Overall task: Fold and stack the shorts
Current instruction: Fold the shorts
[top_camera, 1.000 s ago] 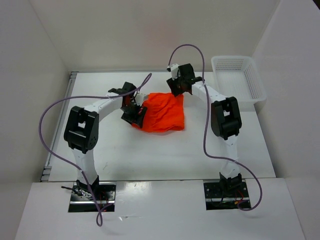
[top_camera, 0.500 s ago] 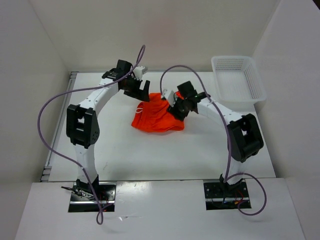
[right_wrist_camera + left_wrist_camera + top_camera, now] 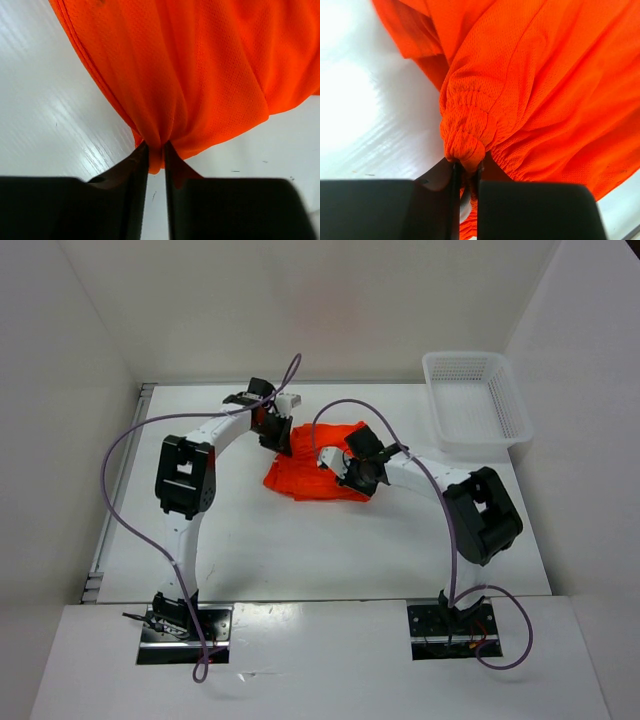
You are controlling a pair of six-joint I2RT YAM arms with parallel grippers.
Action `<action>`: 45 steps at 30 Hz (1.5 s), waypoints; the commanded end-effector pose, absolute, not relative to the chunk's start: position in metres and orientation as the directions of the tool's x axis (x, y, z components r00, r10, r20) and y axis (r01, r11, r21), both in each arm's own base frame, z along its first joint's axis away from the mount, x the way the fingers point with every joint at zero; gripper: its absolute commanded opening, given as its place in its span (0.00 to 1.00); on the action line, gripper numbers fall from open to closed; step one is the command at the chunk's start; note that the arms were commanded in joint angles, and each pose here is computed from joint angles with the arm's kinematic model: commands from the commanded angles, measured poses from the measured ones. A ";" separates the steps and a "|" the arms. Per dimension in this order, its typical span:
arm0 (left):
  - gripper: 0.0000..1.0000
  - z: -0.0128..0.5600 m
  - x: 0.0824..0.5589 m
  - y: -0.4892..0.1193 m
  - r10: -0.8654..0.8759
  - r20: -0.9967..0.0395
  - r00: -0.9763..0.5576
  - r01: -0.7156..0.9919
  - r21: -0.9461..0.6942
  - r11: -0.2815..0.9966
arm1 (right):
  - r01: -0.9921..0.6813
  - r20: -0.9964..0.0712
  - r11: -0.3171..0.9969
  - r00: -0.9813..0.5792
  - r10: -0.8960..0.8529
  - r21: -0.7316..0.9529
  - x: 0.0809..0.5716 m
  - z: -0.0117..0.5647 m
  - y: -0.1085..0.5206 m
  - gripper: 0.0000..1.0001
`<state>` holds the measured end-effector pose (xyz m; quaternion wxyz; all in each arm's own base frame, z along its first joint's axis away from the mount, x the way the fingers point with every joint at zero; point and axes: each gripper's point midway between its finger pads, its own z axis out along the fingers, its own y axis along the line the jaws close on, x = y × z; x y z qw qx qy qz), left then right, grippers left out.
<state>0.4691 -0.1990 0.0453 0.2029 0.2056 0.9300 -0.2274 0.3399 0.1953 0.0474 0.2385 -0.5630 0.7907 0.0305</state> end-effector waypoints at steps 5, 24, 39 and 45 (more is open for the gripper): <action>0.02 0.101 0.516 -0.187 0.224 -0.626 -0.747 0.509 -0.322 0.798 | -0.888 -0.382 0.360 -0.239 -0.893 -0.287 0.349 0.038 0.188 0.00; 0.35 0.066 0.503 -0.176 0.204 -0.568 -0.798 0.479 -0.391 0.786 | -0.848 -0.515 0.379 -0.153 -0.844 -0.370 0.377 0.110 0.217 0.58; 1.00 0.126 0.511 -0.158 0.163 -0.663 -0.730 0.497 -0.353 0.793 | -0.538 -0.835 0.784 -0.241 -0.495 -0.310 0.410 0.261 0.128 0.87; 1.00 0.236 0.514 -0.134 0.106 -0.815 -0.570 0.545 -0.278 0.791 | -0.281 -0.848 0.937 -0.425 -0.318 -0.210 0.424 0.257 0.023 0.98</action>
